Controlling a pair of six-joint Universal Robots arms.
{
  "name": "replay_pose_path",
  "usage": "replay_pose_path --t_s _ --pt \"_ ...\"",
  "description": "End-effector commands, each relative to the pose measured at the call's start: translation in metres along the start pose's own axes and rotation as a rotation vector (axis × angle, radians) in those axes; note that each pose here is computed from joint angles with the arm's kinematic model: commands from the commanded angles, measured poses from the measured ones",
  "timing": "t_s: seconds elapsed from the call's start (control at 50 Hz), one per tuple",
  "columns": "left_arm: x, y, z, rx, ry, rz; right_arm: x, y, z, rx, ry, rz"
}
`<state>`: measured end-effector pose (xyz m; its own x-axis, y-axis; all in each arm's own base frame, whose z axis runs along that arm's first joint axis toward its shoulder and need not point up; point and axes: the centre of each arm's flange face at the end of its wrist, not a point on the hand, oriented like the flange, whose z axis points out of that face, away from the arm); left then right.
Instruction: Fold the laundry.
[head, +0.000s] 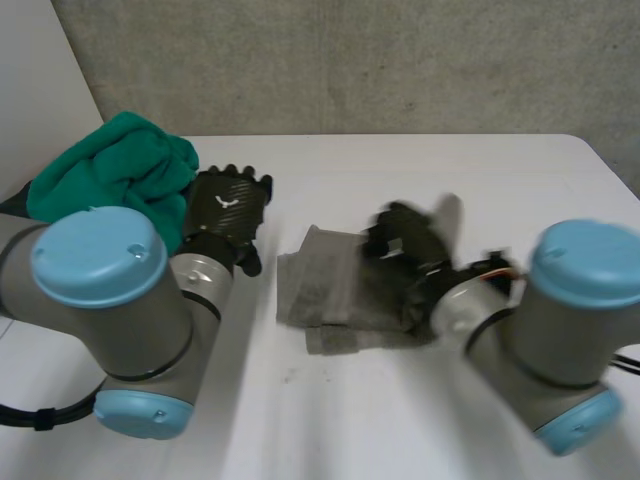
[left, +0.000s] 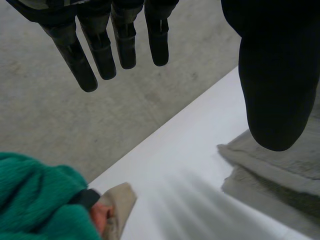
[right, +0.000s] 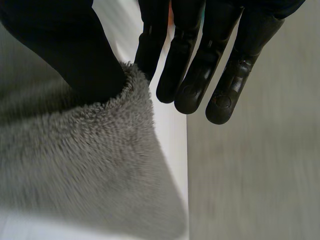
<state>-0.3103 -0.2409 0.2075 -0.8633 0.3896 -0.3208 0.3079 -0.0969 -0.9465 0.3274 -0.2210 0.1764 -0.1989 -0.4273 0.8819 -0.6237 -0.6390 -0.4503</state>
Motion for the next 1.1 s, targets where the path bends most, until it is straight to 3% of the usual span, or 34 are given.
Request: replay_pose_path --t_s 0.02,0.1,0.18,0.26,0.36,0.46,0.52,0.62,0.74,0.82,0.92,1.02,1.1 --pt "-0.017 0.005 0.002 -0.021 -0.049 0.001 -0.062 -0.042 0.015 0.260 -0.167 -0.006" --pt "-0.025 0.007 0.005 -0.025 -0.073 -0.016 -0.064 -0.051 0.026 0.258 -0.149 0.040" --pt "-0.033 0.000 0.008 -0.002 -0.093 -0.052 -0.047 -0.045 0.033 0.183 -0.095 0.294" --pt "-0.034 -0.010 0.012 0.031 -0.096 -0.077 0.015 -0.041 0.022 0.146 0.039 0.737" --pt "-0.018 -0.032 0.013 0.105 -0.049 -0.126 0.061 -0.013 -0.002 0.040 0.119 1.021" --pt "0.021 -0.036 0.011 0.123 0.063 -0.161 0.078 0.032 -0.011 -0.149 0.155 1.084" --pt "0.049 -0.025 0.009 0.094 0.137 -0.153 0.073 0.040 -0.003 -0.209 0.116 1.107" --pt "0.068 0.008 0.013 -0.026 0.169 -0.117 0.056 0.057 0.020 -0.291 0.034 1.146" --pt "0.073 0.039 0.013 -0.163 0.167 -0.051 0.021 0.065 0.039 -0.364 -0.086 1.160" --pt "0.075 0.060 0.013 -0.252 0.190 0.074 0.000 0.060 0.048 -0.368 -0.136 1.064" --pt "0.061 0.068 0.024 -0.269 0.168 0.160 -0.018 0.066 0.055 -0.384 -0.175 0.962" --pt "0.053 0.061 0.032 -0.243 0.150 0.169 -0.018 0.059 0.059 -0.374 -0.170 0.910" --pt "0.055 0.052 0.031 -0.214 0.161 0.162 0.013 0.044 0.051 -0.329 -0.092 0.942"
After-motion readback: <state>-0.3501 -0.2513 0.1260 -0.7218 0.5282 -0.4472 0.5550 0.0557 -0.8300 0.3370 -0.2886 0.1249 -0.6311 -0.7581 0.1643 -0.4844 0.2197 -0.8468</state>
